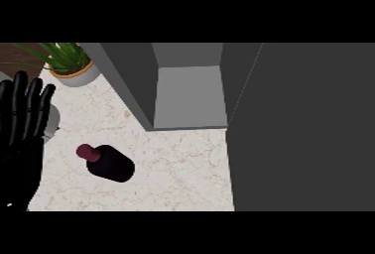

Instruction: Pick up the wine, place it into the cabinet and close the cabinet

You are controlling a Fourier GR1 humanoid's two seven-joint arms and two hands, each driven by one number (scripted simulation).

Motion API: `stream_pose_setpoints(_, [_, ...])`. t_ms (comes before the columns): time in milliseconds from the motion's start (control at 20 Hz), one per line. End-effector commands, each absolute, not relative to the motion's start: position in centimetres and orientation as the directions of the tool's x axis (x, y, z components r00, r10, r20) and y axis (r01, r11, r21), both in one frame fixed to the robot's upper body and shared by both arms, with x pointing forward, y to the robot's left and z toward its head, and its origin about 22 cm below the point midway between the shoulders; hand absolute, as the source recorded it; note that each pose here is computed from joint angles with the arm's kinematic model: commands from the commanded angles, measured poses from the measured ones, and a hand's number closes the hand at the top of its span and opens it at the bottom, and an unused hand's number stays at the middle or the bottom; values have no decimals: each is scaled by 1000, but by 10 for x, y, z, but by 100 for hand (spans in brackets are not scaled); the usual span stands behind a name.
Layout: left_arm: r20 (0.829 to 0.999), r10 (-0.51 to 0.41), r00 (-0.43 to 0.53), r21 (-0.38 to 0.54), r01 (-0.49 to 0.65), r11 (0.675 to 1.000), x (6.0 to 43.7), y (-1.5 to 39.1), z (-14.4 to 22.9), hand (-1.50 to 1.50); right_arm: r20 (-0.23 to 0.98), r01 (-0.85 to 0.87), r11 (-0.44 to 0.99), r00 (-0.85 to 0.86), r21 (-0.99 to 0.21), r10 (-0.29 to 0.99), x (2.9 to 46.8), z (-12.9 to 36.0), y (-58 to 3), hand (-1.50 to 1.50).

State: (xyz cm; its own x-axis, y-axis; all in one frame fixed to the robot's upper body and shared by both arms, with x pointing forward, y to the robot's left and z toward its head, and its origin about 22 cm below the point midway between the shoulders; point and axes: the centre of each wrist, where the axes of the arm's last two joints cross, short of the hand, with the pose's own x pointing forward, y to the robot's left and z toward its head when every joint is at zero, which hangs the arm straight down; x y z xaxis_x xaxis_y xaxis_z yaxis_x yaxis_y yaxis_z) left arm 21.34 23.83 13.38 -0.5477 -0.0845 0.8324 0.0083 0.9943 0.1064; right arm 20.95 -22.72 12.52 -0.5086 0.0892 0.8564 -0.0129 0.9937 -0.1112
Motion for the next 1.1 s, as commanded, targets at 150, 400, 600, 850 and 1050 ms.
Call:
stream_pose_setpoints(150, [854, 169, -492, 10, 340, 940, 225, 249, 124, -150, 843, -81, 990, -536, -115, 54, 191, 130, -240, -150])
stream_pose_setpoints(400, [919, 377, -115, -264, 532, 805, 220, 234, 92, -150, 925, -390, 921, -356, -16, -135, 178, 116, -220, -150])
stream_pose_setpoints(600, [919, 388, -66, -291, 550, 783, 213, 278, 124, -150, 939, -414, 910, -323, -29, -117, 150, 144, -239, -150])
stream_pose_setpoints(850, [912, 411, -7, -335, 564, 755, 183, 291, 162, -150, 944, -417, 909, -295, 14, -149, 114, 172, -236, -150])
stream_pose_setpoints(1050, [904, 428, -17, -344, 566, 749, 191, 312, 198, -150, 947, -427, 904, -287, 10, -146, 103, 179, -230, -150])
